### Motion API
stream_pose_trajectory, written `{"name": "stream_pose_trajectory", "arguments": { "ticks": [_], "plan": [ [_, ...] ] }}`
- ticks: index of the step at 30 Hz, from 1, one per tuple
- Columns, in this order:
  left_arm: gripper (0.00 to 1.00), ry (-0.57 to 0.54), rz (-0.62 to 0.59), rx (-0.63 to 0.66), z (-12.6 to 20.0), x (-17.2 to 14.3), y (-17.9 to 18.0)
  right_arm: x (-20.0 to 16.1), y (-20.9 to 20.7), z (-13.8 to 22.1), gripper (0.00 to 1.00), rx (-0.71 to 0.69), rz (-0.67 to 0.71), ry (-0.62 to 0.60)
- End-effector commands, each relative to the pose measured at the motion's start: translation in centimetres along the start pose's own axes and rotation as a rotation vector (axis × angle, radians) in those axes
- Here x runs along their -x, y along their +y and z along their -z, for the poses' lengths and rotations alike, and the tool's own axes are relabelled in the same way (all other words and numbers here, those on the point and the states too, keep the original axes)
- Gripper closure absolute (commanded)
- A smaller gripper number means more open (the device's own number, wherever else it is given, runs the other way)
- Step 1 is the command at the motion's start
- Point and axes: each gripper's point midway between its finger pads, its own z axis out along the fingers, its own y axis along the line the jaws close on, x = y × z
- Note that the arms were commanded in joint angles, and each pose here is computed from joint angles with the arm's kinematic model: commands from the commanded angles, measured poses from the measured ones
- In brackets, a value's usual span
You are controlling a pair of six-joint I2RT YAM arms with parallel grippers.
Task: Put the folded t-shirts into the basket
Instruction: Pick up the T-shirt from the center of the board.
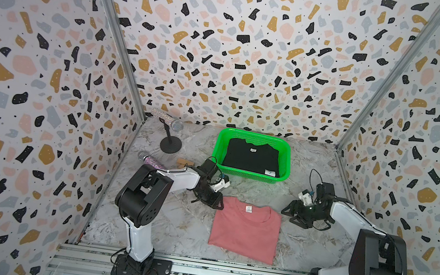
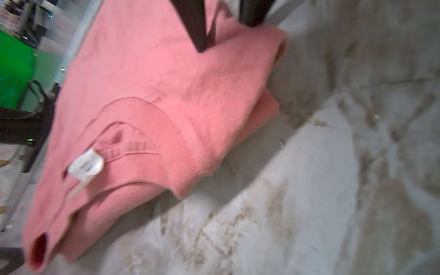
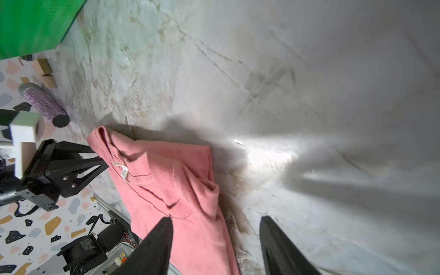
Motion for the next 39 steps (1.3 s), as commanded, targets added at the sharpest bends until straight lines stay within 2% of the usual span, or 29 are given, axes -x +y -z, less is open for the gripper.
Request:
{"name": "stream_pose_trajectory", "arguments": {
  "ticks": [1, 4, 6, 10, 15, 18, 24, 27, 31, 34, 39],
  "plan": [
    [0.41, 0.004, -0.014, -0.002, 0.4, -0.1, -0.2, -0.2, 0.5, -0.5, 0.4, 0.021, 0.017, 0.035],
    [0.3, -0.059, -0.029, 0.03, 1.1, 1.7, 0.4, -0.3, 0.7, -0.6, 0.42, 0.031, 0.011, 0.029],
    [0.28, -0.102, -0.024, 0.053, 1.3, 2.7, 1.0, -0.2, 1.2, -0.3, 0.42, 0.028, 0.025, 0.011],
    [0.27, -0.125, 0.053, 0.065, 0.7, 3.6, 1.8, 0.1, 2.3, 1.4, 0.42, 0.013, 0.055, -0.036],
    [0.26, -0.126, 0.128, 0.157, 0.1, 2.9, 3.9, 0.5, 3.1, 3.1, 0.42, -0.003, 0.073, -0.088],
    [0.27, -0.132, 0.127, 0.104, -0.7, 3.0, 3.3, 0.4, 2.9, 2.9, 0.42, -0.004, 0.066, -0.09],
    [0.67, -0.063, 0.161, 0.02, -2.6, 1.8, 2.6, 0.4, 3.1, 2.5, 0.42, 0.026, 0.038, -0.101],
    [0.73, -0.032, 0.15, -0.002, -2.6, 1.0, 2.2, 0.2, 3.1, 2.7, 0.41, 0.025, 0.044, -0.1],
    [0.77, -0.017, 0.109, -0.033, -2.1, 0.4, 1.3, -0.2, 2.9, 2.5, 0.41, 0.023, 0.041, -0.077],
    [0.73, -0.012, 0.057, -0.075, -1.5, 0.3, 0.2, -0.6, 2.6, 1.9, 0.4, 0.028, 0.025, -0.048],
    [0.43, 0.008, 0.015, -0.134, -1.1, 0.2, -1.0, -2.1, 1.4, -0.3, 0.37, 0.031, -0.035, 0.114]
  ]
}}
